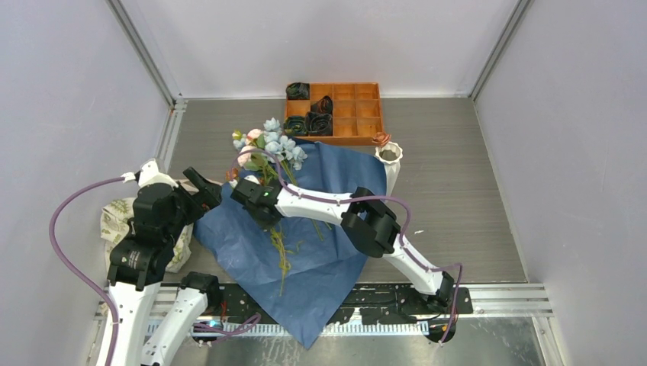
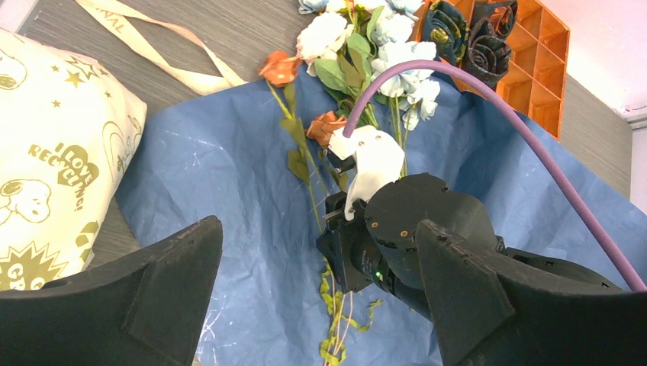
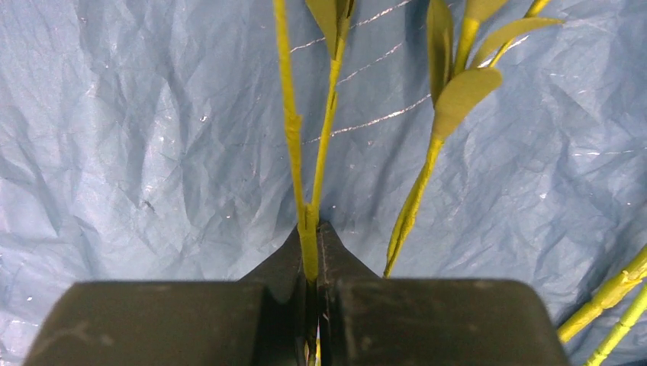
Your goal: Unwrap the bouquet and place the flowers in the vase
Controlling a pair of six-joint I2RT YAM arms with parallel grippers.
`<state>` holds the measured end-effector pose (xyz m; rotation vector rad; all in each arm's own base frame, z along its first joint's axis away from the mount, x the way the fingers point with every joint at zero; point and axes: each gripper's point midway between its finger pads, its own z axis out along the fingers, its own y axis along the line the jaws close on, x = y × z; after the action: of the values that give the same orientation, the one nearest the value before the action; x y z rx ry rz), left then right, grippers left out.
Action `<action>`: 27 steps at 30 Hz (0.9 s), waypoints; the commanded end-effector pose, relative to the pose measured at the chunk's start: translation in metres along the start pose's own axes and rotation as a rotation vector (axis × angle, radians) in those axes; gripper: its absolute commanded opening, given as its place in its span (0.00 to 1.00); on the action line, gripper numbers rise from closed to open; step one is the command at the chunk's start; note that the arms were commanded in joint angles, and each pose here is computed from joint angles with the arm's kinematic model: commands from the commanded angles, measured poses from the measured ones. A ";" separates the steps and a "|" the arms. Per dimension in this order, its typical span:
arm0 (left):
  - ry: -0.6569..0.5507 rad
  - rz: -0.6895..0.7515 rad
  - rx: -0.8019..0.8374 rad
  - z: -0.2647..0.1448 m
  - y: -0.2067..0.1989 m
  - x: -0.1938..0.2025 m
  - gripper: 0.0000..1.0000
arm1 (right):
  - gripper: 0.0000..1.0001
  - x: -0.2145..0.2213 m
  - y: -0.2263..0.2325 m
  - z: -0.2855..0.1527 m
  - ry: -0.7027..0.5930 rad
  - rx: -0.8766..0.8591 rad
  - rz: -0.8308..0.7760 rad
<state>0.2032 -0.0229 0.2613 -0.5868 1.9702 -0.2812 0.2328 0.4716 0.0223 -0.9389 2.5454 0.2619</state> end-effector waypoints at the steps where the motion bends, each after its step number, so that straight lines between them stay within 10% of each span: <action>1: -0.035 0.000 0.033 -0.005 -0.007 -0.010 0.97 | 0.05 -0.011 -0.013 -0.017 -0.034 0.064 -0.021; 27: -0.010 -0.001 0.189 -0.013 -0.044 -0.021 0.97 | 0.01 -0.118 -0.193 -0.367 -0.739 0.734 0.069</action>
<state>0.1980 -0.0315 0.2870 -0.5439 1.9291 -0.3568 0.3013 0.3361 0.3285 -0.5564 1.9137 -0.0863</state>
